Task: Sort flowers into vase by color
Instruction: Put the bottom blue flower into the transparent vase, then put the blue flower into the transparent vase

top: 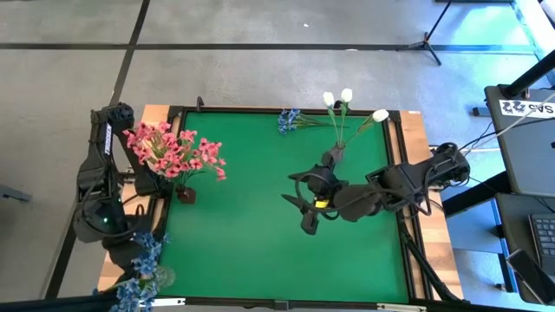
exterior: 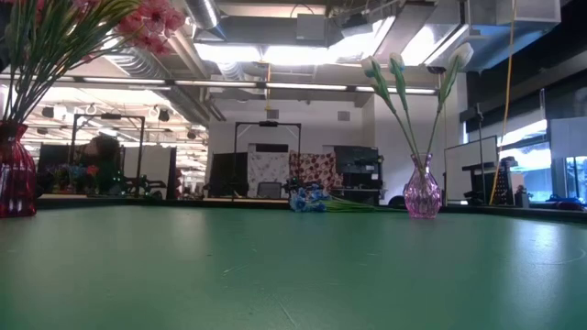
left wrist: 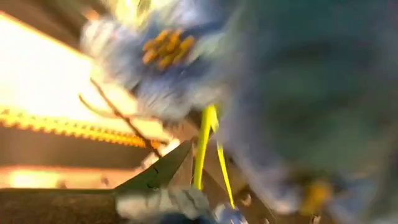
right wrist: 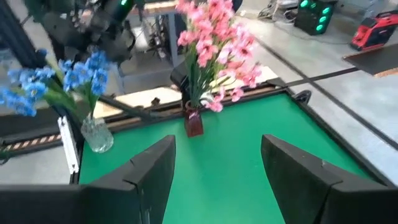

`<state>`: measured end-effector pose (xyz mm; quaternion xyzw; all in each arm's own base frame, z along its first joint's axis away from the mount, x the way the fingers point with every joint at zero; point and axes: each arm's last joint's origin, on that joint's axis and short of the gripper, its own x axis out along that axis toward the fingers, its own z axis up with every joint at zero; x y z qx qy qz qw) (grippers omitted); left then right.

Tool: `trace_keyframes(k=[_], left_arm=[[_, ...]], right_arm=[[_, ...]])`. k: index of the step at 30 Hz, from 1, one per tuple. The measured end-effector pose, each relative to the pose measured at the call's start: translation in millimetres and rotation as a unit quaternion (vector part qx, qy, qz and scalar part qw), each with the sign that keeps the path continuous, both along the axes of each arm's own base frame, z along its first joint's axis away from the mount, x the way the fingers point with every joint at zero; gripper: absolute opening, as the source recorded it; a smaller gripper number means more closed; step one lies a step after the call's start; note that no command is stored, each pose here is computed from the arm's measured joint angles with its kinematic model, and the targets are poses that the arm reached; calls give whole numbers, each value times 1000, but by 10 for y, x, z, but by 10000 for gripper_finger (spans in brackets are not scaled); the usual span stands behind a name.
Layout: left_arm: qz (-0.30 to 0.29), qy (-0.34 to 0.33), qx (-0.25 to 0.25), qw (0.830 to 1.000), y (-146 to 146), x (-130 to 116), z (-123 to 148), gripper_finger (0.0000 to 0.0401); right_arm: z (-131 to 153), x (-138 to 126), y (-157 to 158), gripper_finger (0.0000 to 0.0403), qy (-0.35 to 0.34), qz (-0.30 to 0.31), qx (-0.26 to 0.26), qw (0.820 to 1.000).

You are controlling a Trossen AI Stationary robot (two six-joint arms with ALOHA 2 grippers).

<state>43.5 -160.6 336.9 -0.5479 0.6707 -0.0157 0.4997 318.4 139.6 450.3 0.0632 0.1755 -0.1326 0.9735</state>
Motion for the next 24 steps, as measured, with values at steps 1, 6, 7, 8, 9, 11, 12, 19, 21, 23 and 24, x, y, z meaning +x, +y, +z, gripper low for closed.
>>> trace_keyframes(k=[1,6,7,8,9,11,12,19,21,23,24], left_arm=[[5,23,-7,1000,0,-7,5,176],[15,100,-24,995,29,-44,31,176],[19,101,-30,994,39,-45,43,176],[25,99,-38,994,49,-44,60,176],[35,97,-46,994,60,-43,78,176],[53,96,-60,992,88,-43,107,176],[58,99,-66,991,103,-46,120,176],[82,87,-99,988,267,-79,206,176],[86,67,-121,987,316,-85,252,176],[73,75,-146,984,364,-108,302,176],[61,89,-158,982,395,-127,325,176]], right_arm=[[-19,3,4,237,6,5,-1,1000],[-46,-6,8,237,24,23,-10,999],[-48,-6,10,237,26,26,-10,999],[-49,-6,11,237,27,29,-9,999],[-49,-6,11,237,27,29,-9,999],[-49,-7,16,237,28,34,-7,999],[-50,-7,20,237,29,40,-4,999],[-48,-3,23,237,29,48,-1,998],[-37,14,-1,237,25,49,-7,998],[-26,27,-15,237,20,48,-9,999],[-24,30,-21,237,20,48,-15,999]])
